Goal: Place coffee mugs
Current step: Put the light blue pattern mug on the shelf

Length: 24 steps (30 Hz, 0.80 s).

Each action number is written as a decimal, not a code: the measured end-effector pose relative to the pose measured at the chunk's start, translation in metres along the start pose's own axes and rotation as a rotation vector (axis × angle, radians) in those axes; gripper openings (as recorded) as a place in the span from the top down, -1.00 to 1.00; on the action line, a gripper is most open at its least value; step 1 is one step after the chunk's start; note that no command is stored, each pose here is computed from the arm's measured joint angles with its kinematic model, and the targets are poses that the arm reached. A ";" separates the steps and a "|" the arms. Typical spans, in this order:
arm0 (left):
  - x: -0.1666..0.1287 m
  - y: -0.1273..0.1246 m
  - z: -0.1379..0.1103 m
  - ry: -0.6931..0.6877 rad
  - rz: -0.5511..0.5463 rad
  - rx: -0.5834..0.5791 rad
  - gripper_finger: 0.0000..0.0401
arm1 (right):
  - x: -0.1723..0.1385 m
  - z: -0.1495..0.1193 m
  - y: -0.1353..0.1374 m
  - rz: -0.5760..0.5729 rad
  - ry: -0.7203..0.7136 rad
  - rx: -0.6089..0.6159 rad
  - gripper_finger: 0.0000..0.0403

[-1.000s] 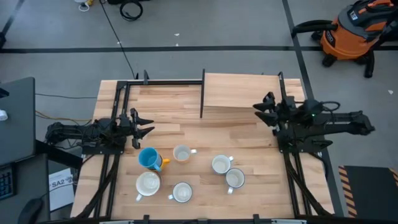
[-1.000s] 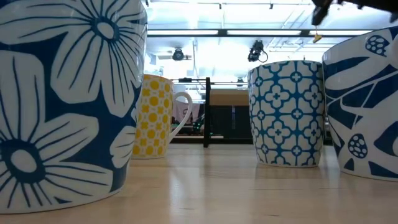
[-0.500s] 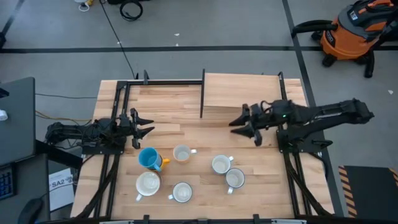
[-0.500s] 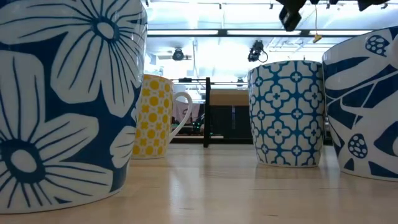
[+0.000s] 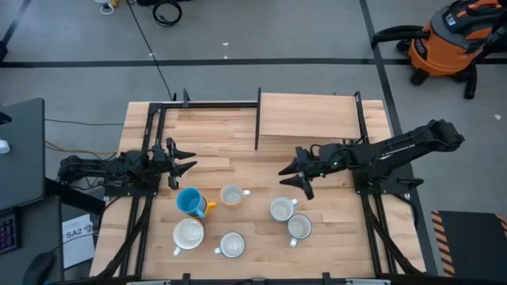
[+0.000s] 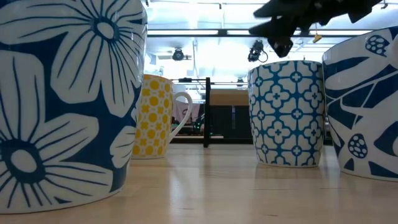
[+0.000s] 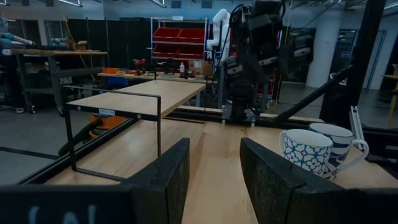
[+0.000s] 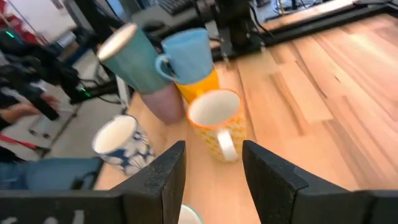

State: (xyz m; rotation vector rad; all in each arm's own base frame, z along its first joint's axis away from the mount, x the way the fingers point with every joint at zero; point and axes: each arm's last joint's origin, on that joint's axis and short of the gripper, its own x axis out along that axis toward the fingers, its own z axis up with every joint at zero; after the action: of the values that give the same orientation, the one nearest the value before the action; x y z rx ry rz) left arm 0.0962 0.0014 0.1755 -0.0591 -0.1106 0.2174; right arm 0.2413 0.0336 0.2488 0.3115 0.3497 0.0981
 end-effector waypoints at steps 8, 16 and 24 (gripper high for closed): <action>0.000 0.000 0.000 0.000 -0.001 0.000 0.26 | 0.019 -0.019 0.004 0.007 0.103 -0.009 0.20; 0.000 0.000 0.000 0.000 0.000 0.000 0.26 | 0.029 -0.037 0.019 0.041 0.182 -0.041 0.20; 0.000 0.000 0.000 0.000 0.000 0.000 0.26 | 0.040 -0.051 0.019 -0.057 0.214 -0.108 0.21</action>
State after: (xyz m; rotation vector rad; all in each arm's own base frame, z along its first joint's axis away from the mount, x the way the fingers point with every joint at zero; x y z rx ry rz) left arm 0.0962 0.0014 0.1755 -0.0592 -0.1107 0.2173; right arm 0.2598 0.0716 0.1964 0.1839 0.5632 0.0947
